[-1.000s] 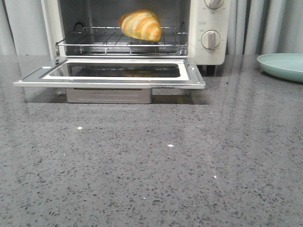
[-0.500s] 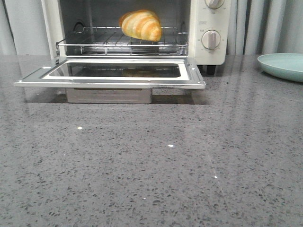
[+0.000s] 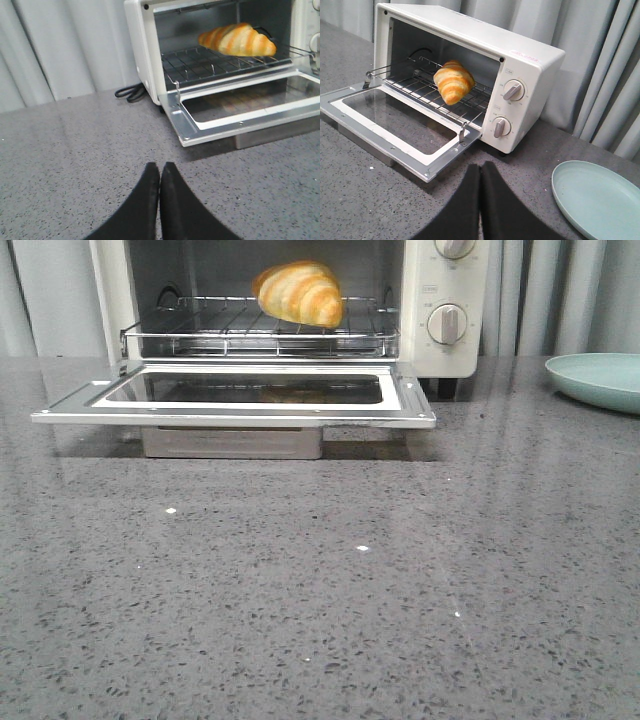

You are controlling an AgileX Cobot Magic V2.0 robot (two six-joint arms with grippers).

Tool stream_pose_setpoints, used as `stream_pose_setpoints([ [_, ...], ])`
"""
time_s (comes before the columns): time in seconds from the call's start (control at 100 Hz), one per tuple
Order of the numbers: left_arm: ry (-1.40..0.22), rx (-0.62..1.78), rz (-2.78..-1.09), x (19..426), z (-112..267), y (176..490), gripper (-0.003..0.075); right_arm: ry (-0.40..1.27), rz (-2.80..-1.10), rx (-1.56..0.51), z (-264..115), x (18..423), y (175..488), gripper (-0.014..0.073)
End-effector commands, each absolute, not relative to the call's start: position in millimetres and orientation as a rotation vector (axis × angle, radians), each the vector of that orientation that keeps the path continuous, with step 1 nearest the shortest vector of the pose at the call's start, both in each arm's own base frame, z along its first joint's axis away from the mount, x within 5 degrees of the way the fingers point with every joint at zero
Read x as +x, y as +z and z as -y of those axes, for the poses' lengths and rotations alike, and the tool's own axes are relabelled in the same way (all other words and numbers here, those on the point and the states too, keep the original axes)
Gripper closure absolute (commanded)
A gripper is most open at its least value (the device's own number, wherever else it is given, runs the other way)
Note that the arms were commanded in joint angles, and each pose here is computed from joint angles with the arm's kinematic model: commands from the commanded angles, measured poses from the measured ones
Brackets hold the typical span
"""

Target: Put bread in oven

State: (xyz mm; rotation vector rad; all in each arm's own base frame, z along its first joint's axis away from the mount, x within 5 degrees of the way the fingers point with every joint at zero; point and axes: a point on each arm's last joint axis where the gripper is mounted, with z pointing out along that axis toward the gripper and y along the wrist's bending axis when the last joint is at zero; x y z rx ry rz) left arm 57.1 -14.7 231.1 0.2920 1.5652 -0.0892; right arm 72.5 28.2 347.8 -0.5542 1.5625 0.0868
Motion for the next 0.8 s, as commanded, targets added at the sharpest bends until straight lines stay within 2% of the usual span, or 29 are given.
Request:
stream_pose_setpoints([
  [0.0, -0.111, 0.207, -1.386, 54, 12, 235, 0.0741, 0.086, -1.476, -0.552, -29, 71, 361, 0.0662],
  [0.13, -0.164, 0.148, -1.442, 54, 11, 209, 0.0741, 0.086, -1.476, -0.552, -29, 71, 361, 0.0662],
  [0.2, -0.154, 0.151, -1.59, 54, 11, 197, 0.0742, 0.086, -1.476, -0.552, -29, 71, 361, 0.0662],
  [0.34, -0.125, 0.142, -1.727, 53, 10, 184, 0.0741, 0.087, -1.475, -0.552, -29, 71, 361, 0.0662],
  [0.79, -0.132, 0.072, -1.738, 53, 8, 183, 0.0742, 0.087, -1.475, -0.552, -29, 71, 361, 0.0662],
])
